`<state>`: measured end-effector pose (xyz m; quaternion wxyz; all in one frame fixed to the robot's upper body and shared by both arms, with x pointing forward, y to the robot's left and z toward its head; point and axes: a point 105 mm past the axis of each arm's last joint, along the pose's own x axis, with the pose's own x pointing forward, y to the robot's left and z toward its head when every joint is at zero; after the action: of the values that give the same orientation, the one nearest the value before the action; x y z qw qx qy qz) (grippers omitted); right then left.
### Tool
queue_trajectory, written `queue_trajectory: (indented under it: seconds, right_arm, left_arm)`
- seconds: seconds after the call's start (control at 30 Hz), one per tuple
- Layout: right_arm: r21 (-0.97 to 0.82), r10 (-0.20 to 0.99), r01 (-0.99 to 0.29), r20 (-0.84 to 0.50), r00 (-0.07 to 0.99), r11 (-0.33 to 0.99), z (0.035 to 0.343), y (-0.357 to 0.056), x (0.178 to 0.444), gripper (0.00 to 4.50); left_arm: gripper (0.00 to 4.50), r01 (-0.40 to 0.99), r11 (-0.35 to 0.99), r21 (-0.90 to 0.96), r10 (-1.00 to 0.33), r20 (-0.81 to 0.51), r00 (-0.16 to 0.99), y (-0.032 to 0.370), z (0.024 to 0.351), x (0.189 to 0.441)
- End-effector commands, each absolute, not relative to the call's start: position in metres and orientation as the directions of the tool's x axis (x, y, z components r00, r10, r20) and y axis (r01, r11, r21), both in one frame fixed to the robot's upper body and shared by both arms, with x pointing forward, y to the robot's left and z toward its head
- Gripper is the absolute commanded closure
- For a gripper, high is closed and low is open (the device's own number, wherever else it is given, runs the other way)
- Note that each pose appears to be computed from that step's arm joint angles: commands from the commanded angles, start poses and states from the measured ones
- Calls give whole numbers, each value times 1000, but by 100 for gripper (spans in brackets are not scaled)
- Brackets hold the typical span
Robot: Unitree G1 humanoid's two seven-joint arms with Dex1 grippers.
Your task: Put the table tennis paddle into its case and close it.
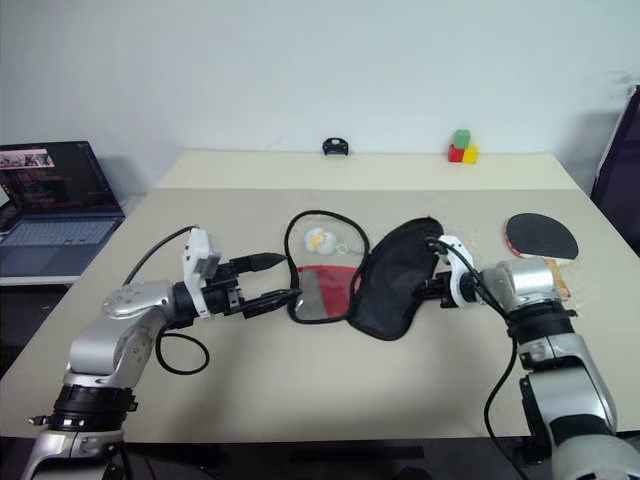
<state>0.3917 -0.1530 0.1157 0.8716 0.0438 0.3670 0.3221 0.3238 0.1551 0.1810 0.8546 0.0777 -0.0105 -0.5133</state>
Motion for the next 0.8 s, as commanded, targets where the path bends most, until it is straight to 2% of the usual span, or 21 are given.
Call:
queue_trajectory:
  seconds: [0.03,0.4,0.43,0.47,0.73,0.77,0.8]
  right_arm:
    - [271,598,-564,-588,545,780,131,-156,402,449]
    - [256,572,-543,-601,558,799,131,-162,412,449]
    - [252,568,-540,-601,563,803,132,-163,413,402]
    - [247,562,-536,-598,572,807,133,-164,414,382]
    - [220,511,-475,-551,660,852,150,-179,428,104]
    - [223,507,-468,-548,665,855,151,-181,428,74]
    - [233,506,-459,-544,669,858,152,-184,428,74]
  left_arm:
    - [0,876,447,182,-888,-28,459,152,195,320]
    - [0,874,450,182,-887,-22,461,150,196,322]
    - [0,874,450,182,-887,-21,461,149,196,322]
    - [0,875,449,182,-888,-22,460,149,196,322]
    - [0,880,440,180,-892,-21,451,146,197,324]
    - [0,880,440,181,-892,-20,451,146,197,324]
    - [0,879,440,181,-892,-19,451,146,197,324]
